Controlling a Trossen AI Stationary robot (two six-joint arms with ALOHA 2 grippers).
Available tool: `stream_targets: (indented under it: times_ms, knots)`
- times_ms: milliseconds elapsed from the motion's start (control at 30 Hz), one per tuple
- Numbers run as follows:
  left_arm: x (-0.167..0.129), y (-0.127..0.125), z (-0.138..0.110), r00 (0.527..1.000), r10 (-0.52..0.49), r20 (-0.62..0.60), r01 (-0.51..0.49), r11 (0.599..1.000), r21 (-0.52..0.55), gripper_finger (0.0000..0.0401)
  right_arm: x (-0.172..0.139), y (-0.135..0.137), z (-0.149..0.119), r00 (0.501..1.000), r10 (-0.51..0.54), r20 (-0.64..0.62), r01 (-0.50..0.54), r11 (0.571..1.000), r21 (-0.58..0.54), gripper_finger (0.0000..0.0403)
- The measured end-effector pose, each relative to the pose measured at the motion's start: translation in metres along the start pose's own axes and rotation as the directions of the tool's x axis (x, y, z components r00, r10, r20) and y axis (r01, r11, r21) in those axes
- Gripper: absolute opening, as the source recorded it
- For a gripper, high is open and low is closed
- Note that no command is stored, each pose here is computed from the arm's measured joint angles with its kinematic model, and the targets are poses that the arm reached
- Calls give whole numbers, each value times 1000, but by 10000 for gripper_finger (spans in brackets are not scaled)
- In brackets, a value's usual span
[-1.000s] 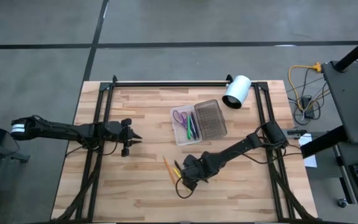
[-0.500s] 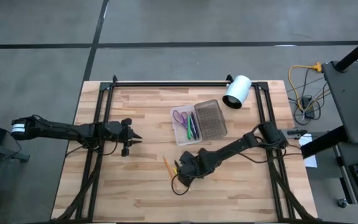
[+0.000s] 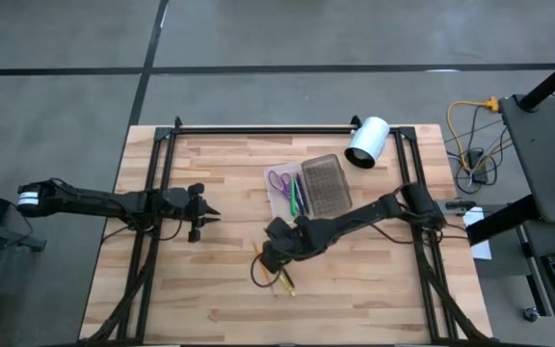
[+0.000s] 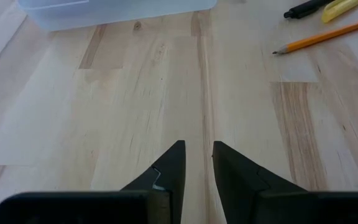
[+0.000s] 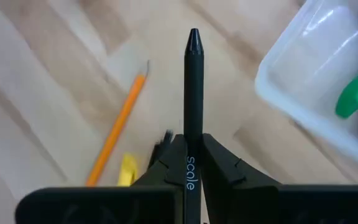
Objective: Pick & place school supplies into a supply box
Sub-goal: Put the right black pen into the supply box
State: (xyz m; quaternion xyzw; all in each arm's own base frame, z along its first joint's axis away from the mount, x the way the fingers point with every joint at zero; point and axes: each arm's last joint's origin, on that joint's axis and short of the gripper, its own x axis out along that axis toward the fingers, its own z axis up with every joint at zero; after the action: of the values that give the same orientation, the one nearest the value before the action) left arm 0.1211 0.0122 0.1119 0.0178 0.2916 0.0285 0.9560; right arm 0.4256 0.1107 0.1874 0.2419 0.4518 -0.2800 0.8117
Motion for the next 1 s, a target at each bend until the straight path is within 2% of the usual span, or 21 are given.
stream_targets:
  times_ms: [267, 400, 667, 1000]
  knots:
    - [0, 0, 0, 1000, 0, 0, 0, 1000, 0, 66, 5, -14, 27, 994, -71, 88, 64, 995, 81, 13]
    - [0, 0, 0, 1000, 0, 0, 0, 1000, 0, 67, 8, -27, 35, 990, -125, 70, 116, 986, 119, 13]
    - [0, 0, 0, 1000, -1, 0, 1, 1000, 0, 66, -2, -50, 49, 959, -267, 95, 235, 937, 257, 13]
    - [0, 0, 0, 1000, 0, 0, 0, 1000, 0, 66, -11, -60, 57, 944, -308, 123, 271, 931, 246, 13]
